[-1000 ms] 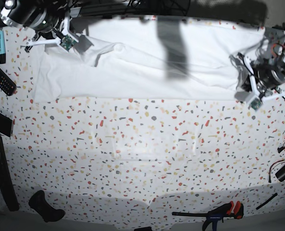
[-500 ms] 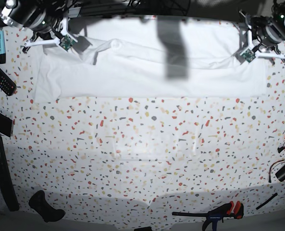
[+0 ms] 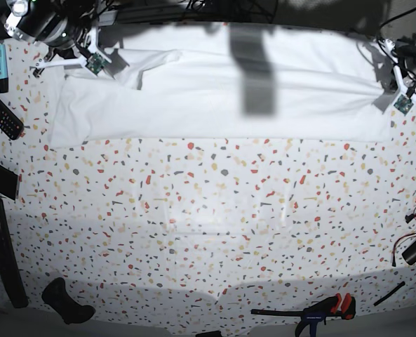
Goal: Fold the T-shirt properly
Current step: 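Move both grippers to the two ends of the folded shirt band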
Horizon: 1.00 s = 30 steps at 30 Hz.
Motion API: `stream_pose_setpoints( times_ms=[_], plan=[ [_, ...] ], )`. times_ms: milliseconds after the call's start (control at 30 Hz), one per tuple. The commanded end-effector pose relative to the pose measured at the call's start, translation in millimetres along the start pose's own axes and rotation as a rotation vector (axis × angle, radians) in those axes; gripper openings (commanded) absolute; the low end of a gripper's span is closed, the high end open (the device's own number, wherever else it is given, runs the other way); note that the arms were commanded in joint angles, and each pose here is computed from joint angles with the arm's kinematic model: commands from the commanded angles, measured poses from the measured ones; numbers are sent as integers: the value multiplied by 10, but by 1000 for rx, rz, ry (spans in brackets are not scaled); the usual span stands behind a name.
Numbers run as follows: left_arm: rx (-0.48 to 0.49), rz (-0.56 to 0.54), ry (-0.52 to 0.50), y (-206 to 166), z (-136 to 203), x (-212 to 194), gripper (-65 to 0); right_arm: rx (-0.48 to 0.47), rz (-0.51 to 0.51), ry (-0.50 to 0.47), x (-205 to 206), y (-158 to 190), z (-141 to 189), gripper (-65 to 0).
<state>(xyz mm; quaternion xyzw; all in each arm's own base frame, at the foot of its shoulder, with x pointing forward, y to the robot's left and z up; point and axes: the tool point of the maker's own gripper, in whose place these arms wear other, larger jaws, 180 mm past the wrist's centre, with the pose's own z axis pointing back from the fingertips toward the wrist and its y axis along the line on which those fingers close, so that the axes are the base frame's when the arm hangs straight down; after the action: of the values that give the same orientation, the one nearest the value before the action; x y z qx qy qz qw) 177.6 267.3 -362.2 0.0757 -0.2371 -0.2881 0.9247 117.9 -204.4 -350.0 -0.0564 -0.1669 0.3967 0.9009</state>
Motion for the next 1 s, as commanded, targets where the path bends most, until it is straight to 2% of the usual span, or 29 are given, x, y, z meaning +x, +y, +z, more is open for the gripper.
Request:
stream_pose_setpoints(
  times_ms=[0,100,200,333,467,667,867,967],
  plan=[
    [2,-12,-16,37,42,52,-650,-11,-4,-37,75,-38,36,-650],
    [-16,-2,-24,4,43,66,-650,-8,-22,-113,227,-53,44,-650],
    [-16,-2,-24,5,43,65,-650,-21,-82,-186,401,-137,64,-650],
    [-16,-2,-14,6,43,48,-650,9,-126,-301,699,-206,119,-650],
    [-16,-2,10,5,42,6,-650,-75,-200,-340,841,-480,161,-650],
    [-13,-4,12,10,42,2,-650,-168,-289,-272,762,-728,163,-650],
    [-14,-4,31,8,43,-34,-650,-320,-295,-68,330,-901,156,-650],
    [-14,-4,39,8,44,-49,-650,-341,-278,-8,172,-863,151,-650]
  ],
)
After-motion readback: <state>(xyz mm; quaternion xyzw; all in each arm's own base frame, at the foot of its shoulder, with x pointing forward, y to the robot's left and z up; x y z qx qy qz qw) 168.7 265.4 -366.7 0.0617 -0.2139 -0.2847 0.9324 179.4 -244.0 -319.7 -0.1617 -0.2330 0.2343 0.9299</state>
